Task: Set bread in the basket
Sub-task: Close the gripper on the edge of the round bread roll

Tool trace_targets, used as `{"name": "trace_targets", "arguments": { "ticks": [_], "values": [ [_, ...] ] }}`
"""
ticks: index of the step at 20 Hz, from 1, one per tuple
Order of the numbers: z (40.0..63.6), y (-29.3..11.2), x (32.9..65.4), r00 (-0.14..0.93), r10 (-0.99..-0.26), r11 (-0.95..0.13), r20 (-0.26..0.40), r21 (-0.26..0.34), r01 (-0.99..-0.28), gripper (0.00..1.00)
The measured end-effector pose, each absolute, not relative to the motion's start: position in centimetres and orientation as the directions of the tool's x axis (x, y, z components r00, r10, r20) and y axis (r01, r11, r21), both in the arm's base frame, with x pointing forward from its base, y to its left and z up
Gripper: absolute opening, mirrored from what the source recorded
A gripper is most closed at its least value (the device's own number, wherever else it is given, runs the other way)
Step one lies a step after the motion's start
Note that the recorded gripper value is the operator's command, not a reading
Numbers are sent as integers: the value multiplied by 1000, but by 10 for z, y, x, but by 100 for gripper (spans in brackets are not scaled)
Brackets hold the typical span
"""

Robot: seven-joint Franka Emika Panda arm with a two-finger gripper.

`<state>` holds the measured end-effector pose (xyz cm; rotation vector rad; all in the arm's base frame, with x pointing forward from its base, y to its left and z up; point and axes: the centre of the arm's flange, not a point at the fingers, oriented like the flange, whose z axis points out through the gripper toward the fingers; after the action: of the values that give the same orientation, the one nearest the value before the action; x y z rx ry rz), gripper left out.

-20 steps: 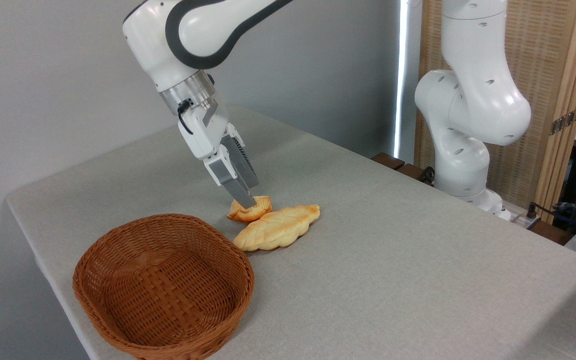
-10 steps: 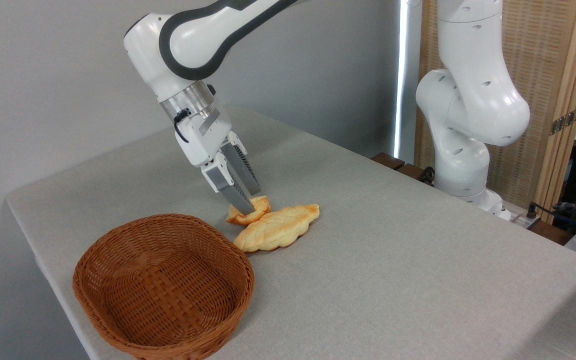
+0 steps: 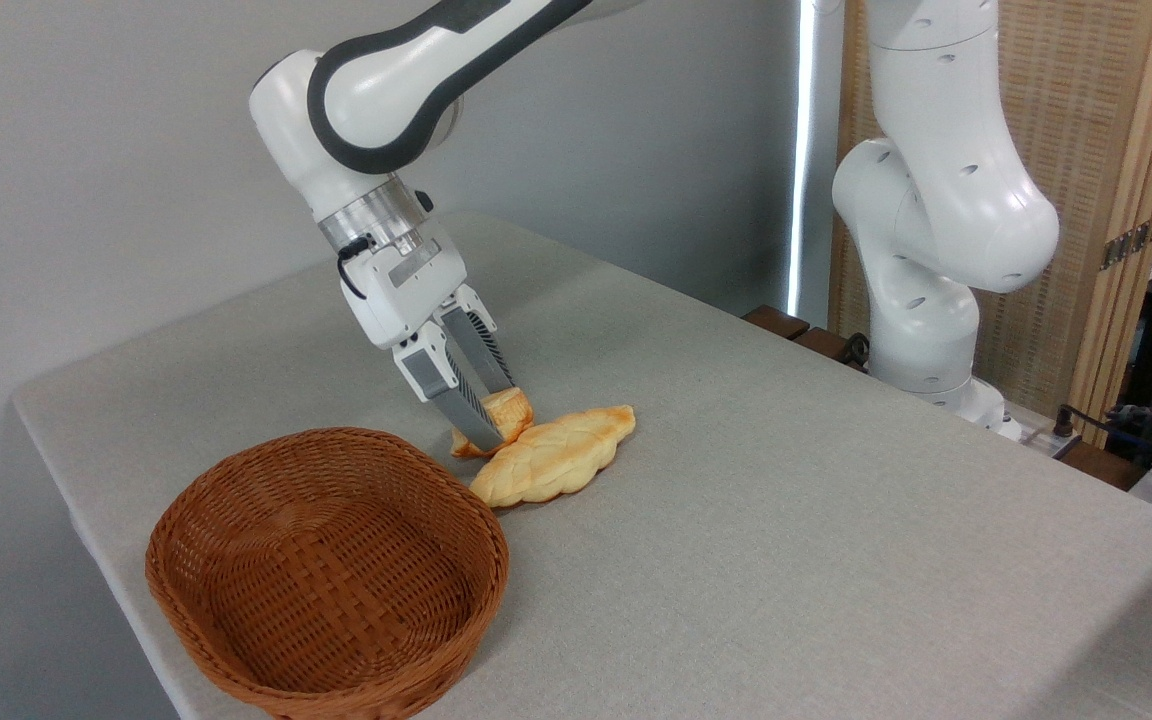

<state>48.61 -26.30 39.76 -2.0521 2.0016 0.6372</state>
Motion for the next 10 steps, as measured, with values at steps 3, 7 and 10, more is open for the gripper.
{"name": "trace_targets", "arguments": {
  "ticks": [3, 7, 10],
  "values": [
    [398, -264, 486, -21, -892, -47, -452, 139, -989, 65],
    [401, -268, 485, -28, -890, -35, -456, 130, -991, 64],
    [402, -269, 486, -28, -890, -35, -455, 128, -991, 65]
  ]
}}
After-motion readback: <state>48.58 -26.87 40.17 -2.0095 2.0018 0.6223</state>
